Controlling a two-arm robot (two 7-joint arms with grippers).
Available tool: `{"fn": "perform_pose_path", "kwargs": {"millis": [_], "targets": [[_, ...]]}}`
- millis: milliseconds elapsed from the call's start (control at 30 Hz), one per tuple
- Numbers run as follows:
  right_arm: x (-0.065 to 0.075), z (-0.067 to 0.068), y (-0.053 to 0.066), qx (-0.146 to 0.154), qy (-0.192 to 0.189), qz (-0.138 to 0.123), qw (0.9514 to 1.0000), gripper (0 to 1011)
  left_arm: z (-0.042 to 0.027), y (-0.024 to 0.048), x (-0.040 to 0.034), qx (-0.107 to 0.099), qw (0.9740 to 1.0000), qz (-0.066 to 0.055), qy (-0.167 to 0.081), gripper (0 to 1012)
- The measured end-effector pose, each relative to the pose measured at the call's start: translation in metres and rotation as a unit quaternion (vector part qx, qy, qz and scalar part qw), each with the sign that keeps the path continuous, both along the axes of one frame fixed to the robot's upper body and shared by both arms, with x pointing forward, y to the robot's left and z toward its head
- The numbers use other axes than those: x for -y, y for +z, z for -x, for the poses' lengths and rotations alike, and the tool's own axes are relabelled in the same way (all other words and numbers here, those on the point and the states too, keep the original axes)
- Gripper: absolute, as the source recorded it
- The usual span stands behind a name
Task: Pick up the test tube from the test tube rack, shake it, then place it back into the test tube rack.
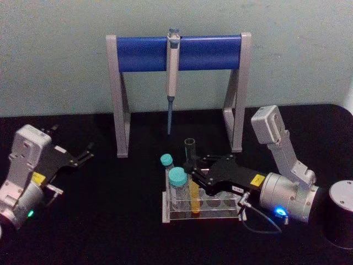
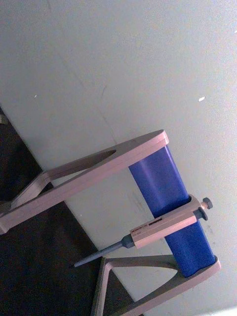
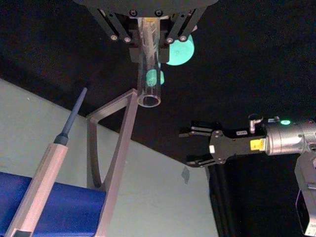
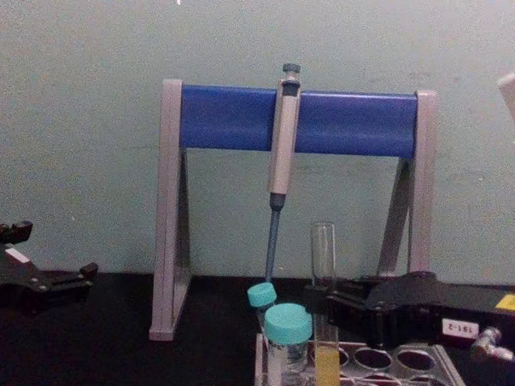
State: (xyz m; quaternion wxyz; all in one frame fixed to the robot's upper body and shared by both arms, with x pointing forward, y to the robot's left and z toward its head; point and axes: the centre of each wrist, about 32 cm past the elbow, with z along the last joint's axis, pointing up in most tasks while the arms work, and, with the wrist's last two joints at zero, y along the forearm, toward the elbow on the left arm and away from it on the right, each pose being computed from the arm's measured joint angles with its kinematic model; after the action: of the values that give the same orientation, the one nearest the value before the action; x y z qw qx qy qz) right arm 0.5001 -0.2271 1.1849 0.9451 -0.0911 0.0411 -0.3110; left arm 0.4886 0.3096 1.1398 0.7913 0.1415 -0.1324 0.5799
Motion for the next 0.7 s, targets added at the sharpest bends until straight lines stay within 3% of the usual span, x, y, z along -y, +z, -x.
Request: {"fn": "perform_pose_path", "kwargs": {"millis": [367,700], "targets": [[0.0001,0.0003,-0.0001,0.002,-0.001,0.000,1.0000,221,0.0000,0.0000,0.0000,0.000,1.0000,0.000,0.000,1001],[0.0013,0.0038,0.0093,0.040,-0.006,-0.016,0.9990,221,0.0000,0.0000,0.0000,0.000,1.0000,0.000,0.000,1001]]}}
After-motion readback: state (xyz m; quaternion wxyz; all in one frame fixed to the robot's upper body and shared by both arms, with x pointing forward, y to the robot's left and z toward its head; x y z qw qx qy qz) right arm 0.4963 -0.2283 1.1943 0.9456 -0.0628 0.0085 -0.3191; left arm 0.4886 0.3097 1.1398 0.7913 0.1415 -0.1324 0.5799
